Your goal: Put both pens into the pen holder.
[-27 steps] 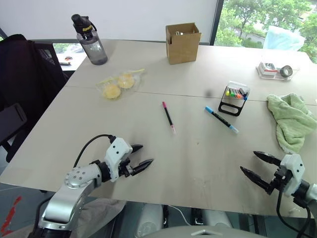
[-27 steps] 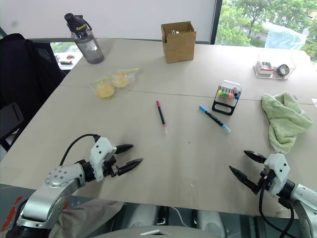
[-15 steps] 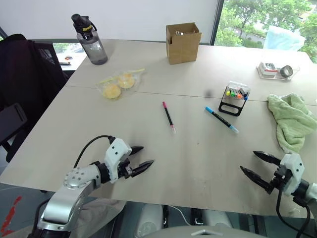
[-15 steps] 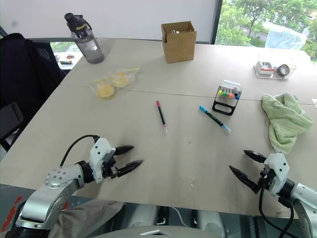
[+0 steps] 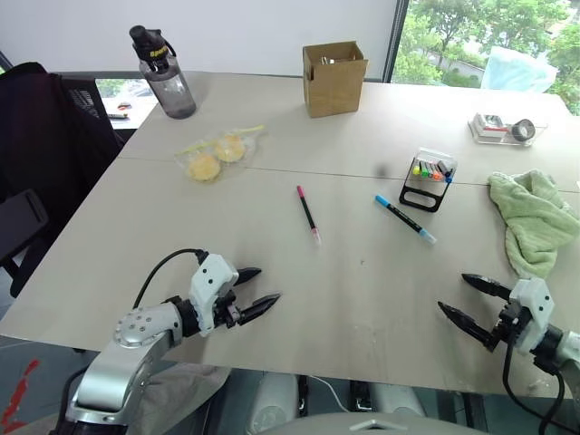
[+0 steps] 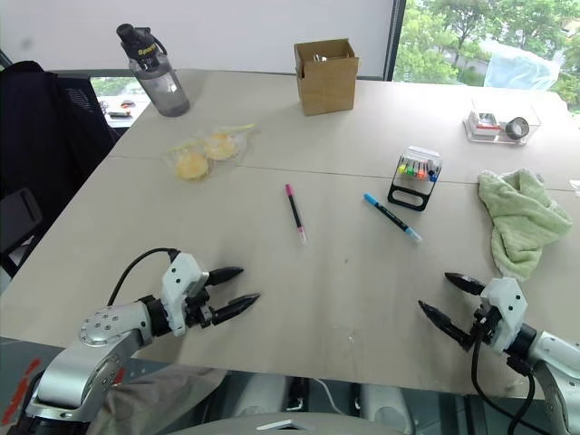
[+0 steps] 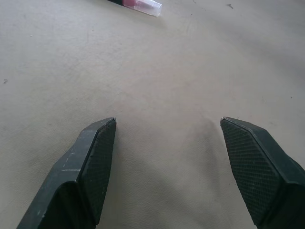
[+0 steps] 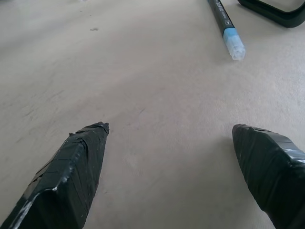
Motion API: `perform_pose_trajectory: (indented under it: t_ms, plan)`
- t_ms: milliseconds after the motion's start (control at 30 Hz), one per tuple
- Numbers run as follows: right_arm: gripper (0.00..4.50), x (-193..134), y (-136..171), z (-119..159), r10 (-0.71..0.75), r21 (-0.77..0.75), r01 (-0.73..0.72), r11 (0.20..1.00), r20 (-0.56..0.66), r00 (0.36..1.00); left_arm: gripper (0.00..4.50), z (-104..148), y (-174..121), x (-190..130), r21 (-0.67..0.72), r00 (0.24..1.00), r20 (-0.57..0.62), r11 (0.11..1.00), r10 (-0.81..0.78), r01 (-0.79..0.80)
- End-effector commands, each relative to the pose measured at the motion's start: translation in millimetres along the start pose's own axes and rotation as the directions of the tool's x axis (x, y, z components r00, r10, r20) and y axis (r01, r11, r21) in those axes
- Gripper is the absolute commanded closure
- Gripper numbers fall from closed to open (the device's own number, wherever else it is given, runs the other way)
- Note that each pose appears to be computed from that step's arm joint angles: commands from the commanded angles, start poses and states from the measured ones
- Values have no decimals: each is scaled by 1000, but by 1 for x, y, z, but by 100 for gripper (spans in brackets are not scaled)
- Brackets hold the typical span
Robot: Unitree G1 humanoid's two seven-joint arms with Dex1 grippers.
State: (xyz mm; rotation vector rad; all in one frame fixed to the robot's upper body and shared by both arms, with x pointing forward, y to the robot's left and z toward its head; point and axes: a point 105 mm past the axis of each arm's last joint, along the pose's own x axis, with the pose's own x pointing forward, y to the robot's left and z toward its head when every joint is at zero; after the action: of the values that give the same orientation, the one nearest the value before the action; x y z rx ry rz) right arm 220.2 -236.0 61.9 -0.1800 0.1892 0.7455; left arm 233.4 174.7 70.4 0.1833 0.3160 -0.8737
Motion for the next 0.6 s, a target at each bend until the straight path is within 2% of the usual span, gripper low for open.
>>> perform_pose_trajectory:
  t_ms: [33,233,400,500,600]
  plan:
    - [7,10,-9,20,-4,-46,6,999,30,1000,92,12,3,-6,21,999,31,1000,-10,9]
    - [7,46,-29,56,-51,-75,55,996,44,998,92,31,-1,-19,35,990,39,990,-139,138]
    - [7,83,-31,74,-53,-5,54,999,40,998,92,57,4,-27,60,981,75,983,-178,174]
    - [7,96,-32,71,-58,18,58,998,-3,998,92,64,2,-29,77,977,76,978,-202,196]
    - [7,100,-36,52,-62,-1,63,998,-128,990,92,68,1,-29,86,976,80,977,-200,194]
